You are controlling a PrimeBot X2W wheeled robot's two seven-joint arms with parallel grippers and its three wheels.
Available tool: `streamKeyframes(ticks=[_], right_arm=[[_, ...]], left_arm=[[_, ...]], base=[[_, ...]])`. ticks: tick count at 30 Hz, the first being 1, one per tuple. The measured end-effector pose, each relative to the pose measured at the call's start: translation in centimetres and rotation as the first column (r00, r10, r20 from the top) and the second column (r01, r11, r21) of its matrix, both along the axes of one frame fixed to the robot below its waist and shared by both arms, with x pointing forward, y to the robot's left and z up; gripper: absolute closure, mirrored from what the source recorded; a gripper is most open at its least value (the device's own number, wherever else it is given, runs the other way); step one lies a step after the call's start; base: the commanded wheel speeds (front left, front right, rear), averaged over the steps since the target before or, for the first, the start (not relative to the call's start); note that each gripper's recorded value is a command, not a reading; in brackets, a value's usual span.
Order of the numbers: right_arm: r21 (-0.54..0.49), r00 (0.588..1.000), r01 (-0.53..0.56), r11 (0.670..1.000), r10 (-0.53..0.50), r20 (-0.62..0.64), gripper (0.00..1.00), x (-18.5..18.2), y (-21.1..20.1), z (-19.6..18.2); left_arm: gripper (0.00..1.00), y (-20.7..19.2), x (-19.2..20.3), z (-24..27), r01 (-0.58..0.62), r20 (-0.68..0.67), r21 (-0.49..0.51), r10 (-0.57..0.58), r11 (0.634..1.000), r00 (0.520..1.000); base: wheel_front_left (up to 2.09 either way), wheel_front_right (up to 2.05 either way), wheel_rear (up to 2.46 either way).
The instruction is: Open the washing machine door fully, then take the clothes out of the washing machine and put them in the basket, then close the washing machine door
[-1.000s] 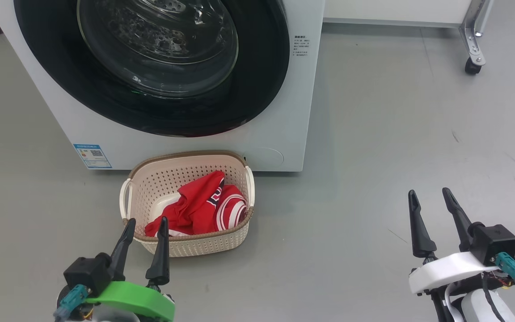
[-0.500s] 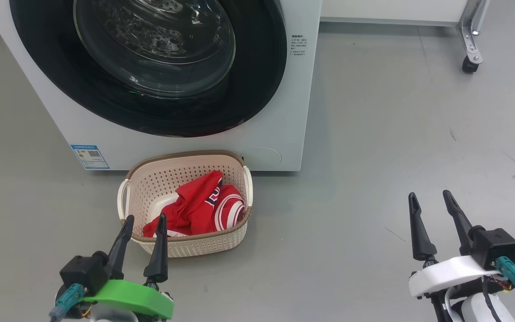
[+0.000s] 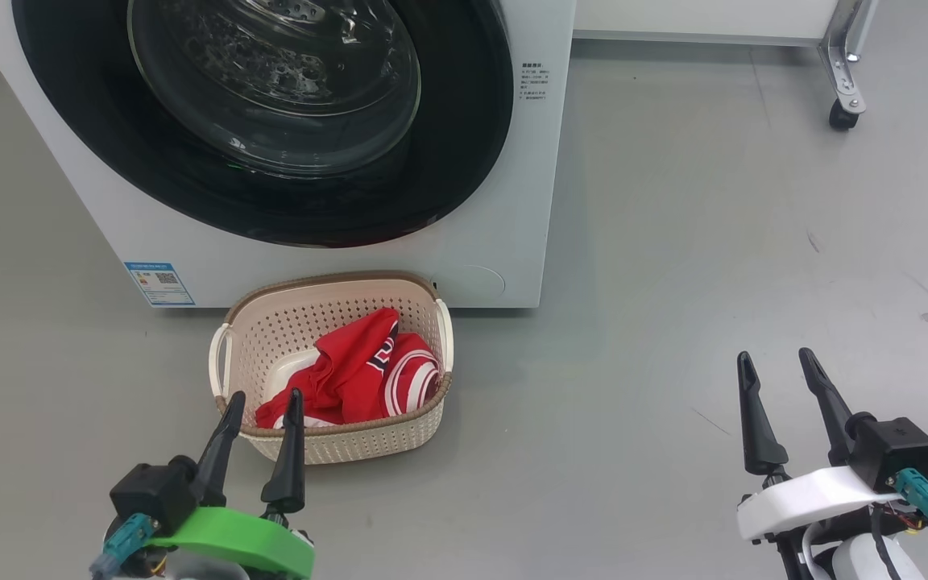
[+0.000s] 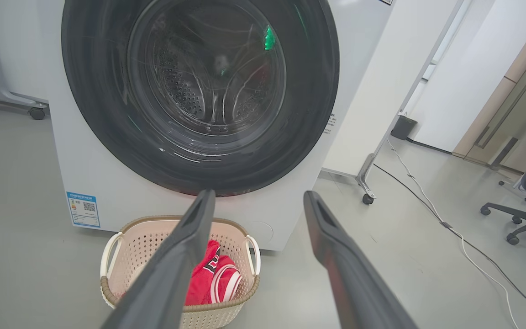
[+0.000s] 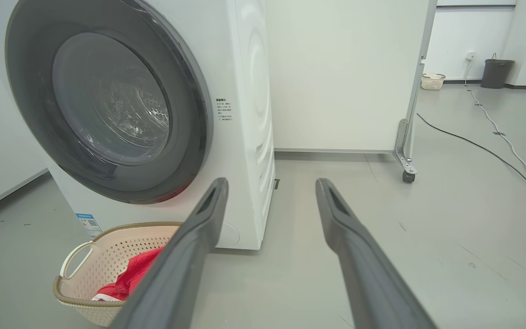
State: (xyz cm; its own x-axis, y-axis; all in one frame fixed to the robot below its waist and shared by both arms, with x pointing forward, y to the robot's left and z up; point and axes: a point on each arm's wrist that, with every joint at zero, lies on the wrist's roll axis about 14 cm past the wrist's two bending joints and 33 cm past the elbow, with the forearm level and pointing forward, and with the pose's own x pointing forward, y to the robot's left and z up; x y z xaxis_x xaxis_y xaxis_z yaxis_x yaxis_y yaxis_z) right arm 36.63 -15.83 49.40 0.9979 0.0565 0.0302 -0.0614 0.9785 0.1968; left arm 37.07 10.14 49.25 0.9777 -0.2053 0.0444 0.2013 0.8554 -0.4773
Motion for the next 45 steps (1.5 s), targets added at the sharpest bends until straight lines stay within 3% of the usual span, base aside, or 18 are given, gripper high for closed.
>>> streamKeyframes(ticks=[8,9,15,25,45], right_arm=[[0.003,1.0,-0.002,1.0,0.002,0.003,0.0,0.0,0.0,0.1],[0.003,1.0,-0.002,1.0,0.002,-0.003,1.0,-0.1,0.0,-0.1],[0.02,0.996,0.004,1.0,-0.002,-0.09,1.0,-1.3,0.4,-2.8],[0.129,0.992,0.046,0.991,-0.029,-0.124,1.0,-1.3,-0.5,-3.2],[0.392,0.979,0.131,0.911,-0.056,-0.197,1.0,-1.0,-1.7,-3.7]], left_arm=[[0.0,0.2,-0.2,-0.5,-0.013,-0.029,-0.053,0.011,0.998,1.0],[1.0,0.2,-0.3,-0.7,-0.014,-0.034,-0.054,0.012,0.998,0.999],[1.0,-0.1,-1.5,-3.1,-0.014,-0.112,-0.052,0.008,0.999,0.994],[1.0,0.7,-1.3,-3.0,-0.06,-0.143,-0.156,0.037,0.986,0.989],[1.0,2.5,-0.9,-3.2,-0.14,-0.217,-0.329,0.069,0.934,0.974]], base=[[0.0,0.0,0.0],[0.0,0.0,0.0],[0.0,0.0,0.0],[0.0,0.0,0.0],[0.0,0.0,0.0]])
